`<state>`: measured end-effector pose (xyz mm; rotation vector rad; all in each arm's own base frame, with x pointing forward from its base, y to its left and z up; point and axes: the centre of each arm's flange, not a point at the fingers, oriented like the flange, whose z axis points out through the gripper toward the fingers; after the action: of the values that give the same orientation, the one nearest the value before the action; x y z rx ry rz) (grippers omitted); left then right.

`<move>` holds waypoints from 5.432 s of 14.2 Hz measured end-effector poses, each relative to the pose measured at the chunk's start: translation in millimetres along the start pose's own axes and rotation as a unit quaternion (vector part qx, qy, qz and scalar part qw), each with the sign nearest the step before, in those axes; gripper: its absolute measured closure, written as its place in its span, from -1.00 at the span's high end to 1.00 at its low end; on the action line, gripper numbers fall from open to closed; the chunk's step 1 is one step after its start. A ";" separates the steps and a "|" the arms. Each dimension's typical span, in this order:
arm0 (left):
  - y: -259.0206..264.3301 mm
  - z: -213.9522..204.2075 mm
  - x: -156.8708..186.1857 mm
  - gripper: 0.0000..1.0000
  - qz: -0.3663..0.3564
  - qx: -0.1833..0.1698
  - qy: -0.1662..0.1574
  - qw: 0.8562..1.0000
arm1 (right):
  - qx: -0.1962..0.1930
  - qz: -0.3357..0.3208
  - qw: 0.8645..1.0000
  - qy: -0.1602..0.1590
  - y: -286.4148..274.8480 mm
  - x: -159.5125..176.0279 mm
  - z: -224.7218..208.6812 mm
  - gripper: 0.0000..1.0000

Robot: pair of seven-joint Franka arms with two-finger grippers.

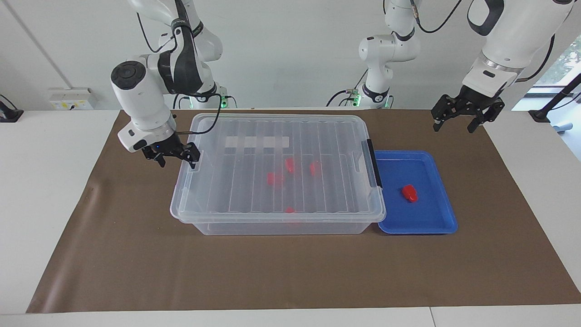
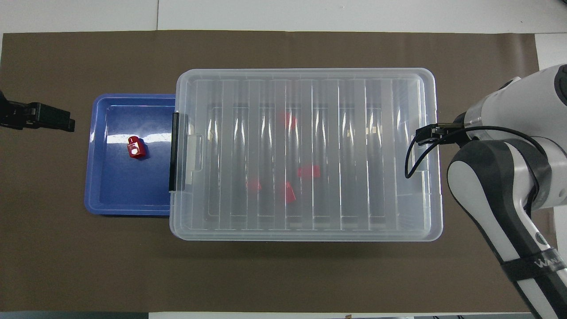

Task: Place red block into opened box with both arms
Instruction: 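Pull the lid toward the right gripper while the left gripper reaches the block, then grasp the block with the left gripper while the right gripper slides the lid, then lift the red block with the left gripper and carry it over the box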

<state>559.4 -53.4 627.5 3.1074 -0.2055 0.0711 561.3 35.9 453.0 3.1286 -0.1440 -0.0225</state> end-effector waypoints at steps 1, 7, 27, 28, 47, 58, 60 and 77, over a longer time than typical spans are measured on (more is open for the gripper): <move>-0.3 4.5 2.2 1.00 0.000 0.000 -0.001 1.000 | 0.000 0.001 1.000 0.000 5.3 0.7 0.4 1.00; -5.6 68.6 40.7 1.00 -0.002 -0.003 -0.001 1.000 | 0.000 -0.012 1.000 0.000 34.0 3.9 -0.2 1.00; -10.8 300.9 0.1 1.00 -0.085 -0.002 -0.009 0.996 | -0.003 -0.086 0.996 0.008 150.6 4.7 -0.9 1.00; -10.8 302.9 -1.1 1.00 -0.093 -0.002 -0.009 0.996 | -0.004 -0.088 0.996 0.009 152.8 4.6 -1.0 1.00; -9.4 304.8 -5.1 -0.32 -0.111 -0.002 0.008 0.994 | -0.008 -0.116 0.993 0.017 198.7 0.6 -7.9 1.00; 41.5 119.7 9.1 -0.32 -0.064 -0.005 0.048 0.997 | -0.004 -0.089 0.996 0.019 111.2 11.3 -61.8 1.00; 91.3 103.6 9.7 -0.32 -0.023 -0.009 0.044 0.999 | -0.002 -0.078 0.997 0.010 104.5 4.8 -81.0 1.00; 250.2 273.6 4.5 -0.32 0.042 -0.006 0.010 0.999 | 0.021 -0.031 0.999 -0.014 89.9 -22.6 -170.8 1.00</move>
<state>542.7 -310.0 360.5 3.0830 -0.3357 0.1019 533.0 -50.0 625.0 3.1741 -0.0483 -0.0631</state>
